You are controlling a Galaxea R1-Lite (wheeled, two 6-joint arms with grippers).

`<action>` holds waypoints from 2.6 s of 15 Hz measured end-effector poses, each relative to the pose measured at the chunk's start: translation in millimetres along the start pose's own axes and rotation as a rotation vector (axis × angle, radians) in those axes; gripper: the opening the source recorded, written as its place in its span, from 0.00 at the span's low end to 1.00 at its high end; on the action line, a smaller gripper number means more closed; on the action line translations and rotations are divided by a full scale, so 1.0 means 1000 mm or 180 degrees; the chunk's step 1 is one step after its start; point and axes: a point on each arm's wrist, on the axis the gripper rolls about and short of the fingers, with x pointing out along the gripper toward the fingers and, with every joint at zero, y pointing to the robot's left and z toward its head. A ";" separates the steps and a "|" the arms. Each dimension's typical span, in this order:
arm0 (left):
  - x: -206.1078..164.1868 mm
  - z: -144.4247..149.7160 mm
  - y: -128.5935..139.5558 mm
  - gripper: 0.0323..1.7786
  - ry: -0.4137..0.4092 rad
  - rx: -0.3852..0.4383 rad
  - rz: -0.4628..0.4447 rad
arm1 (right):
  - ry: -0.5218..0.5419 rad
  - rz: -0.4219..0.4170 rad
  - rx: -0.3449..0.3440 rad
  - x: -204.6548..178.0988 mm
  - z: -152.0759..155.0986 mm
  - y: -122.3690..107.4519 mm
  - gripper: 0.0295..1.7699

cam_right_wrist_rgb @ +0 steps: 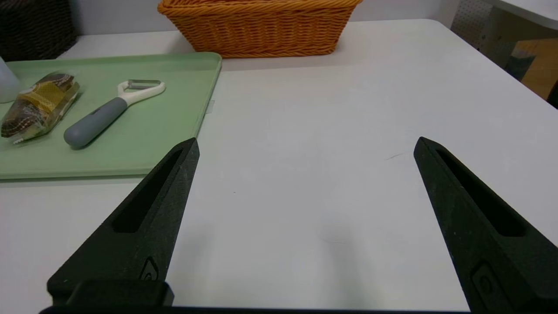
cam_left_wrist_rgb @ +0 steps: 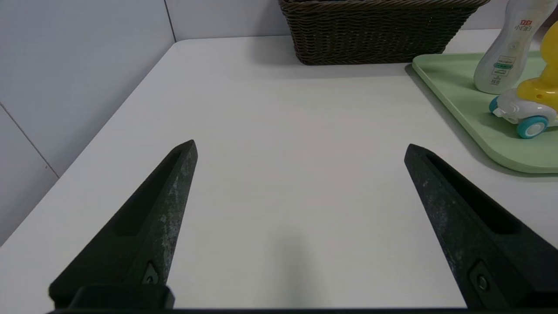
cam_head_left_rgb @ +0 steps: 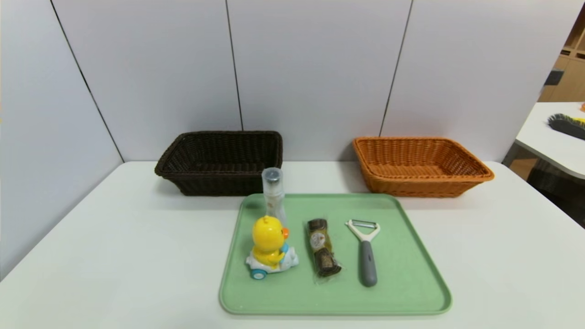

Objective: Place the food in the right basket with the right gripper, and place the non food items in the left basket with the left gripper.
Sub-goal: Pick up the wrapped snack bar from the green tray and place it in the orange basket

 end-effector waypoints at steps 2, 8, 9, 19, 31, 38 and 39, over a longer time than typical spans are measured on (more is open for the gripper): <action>0.000 0.000 0.000 0.95 0.0001 0.0005 -0.0003 | 0.0000 0.0003 0.0000 0.000 0.000 0.000 0.96; 0.000 0.000 0.000 0.95 0.0000 0.0009 -0.0001 | -0.0001 0.0000 -0.0016 0.000 0.000 0.000 0.96; 0.000 0.000 0.000 0.95 0.0001 0.0018 0.0003 | -0.0001 0.0001 -0.0016 0.000 0.000 0.000 0.96; -0.015 0.072 -0.001 0.95 0.0071 0.0091 -0.0200 | -0.0004 0.0261 -0.0237 -0.022 0.100 0.005 0.96; 0.104 0.221 0.001 0.95 0.0963 -0.0084 -0.0228 | 0.0740 0.0382 -0.0195 0.107 0.344 0.021 0.96; 0.158 0.209 -0.014 0.95 0.1811 -0.0338 -0.0416 | 0.2243 0.0772 0.0103 0.204 0.293 0.111 0.96; 0.162 0.206 -0.016 0.95 0.1899 -0.0357 -0.0353 | 0.2428 0.0811 0.0028 0.210 0.283 0.126 0.96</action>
